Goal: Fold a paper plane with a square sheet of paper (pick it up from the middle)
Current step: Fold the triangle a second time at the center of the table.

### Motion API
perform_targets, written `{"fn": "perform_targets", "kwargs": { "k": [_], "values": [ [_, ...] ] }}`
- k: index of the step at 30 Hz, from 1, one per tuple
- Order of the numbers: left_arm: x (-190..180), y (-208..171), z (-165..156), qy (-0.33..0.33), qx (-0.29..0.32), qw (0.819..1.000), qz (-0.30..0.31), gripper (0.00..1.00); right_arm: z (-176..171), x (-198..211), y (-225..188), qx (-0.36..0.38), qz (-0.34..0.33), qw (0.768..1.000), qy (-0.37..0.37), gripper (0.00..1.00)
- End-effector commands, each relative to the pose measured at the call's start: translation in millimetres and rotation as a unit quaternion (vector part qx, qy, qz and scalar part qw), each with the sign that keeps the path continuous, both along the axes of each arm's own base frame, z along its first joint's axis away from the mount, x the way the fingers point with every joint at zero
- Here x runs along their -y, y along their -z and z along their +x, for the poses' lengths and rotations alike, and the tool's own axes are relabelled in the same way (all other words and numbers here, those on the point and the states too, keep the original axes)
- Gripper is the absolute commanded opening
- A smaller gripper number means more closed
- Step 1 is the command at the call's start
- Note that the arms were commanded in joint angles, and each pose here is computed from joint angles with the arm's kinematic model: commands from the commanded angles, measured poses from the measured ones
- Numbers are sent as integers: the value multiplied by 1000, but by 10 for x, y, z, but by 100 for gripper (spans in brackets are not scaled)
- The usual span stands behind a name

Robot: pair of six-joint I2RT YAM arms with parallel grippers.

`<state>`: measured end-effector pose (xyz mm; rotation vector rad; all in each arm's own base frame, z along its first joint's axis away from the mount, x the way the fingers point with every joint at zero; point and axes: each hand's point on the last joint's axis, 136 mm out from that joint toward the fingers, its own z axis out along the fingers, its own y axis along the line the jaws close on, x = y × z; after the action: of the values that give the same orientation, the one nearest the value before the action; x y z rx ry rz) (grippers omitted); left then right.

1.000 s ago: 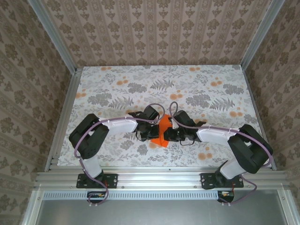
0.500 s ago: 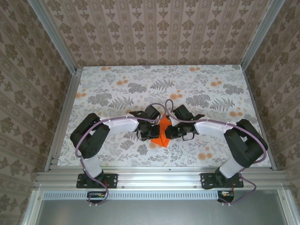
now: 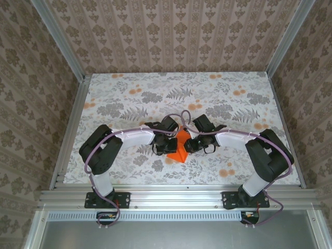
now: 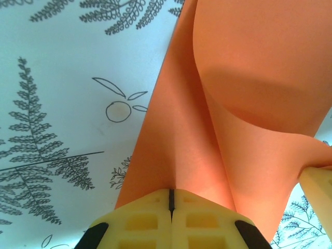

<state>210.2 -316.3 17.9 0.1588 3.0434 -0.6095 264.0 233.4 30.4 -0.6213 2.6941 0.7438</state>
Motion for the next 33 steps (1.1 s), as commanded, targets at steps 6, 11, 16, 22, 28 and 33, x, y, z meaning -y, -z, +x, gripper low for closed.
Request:
{"fn": "perform_targets", "kwargs": {
  "k": [6,11,16,22,28,33],
  "values": [
    [-146,214,-77,11,-12,998,52,1,88,7,14,19,-3,1000,-22,12],
    [-148,209,-88,12,-13,998,53,1,78,13,80,9,-4,1000,-20,12],
    [-151,201,-84,11,-12,998,54,1,61,44,121,5,-6,1000,-13,12],
    [-139,190,-78,14,-11,998,55,1,66,98,167,2,-18,1000,-7,12],
    [-133,184,-73,14,-11,998,55,1,16,69,117,-13,-5,1000,-4,12],
    [-128,178,-64,13,-9,998,55,1,-57,70,83,-37,3,999,9,12]
  ]
}}
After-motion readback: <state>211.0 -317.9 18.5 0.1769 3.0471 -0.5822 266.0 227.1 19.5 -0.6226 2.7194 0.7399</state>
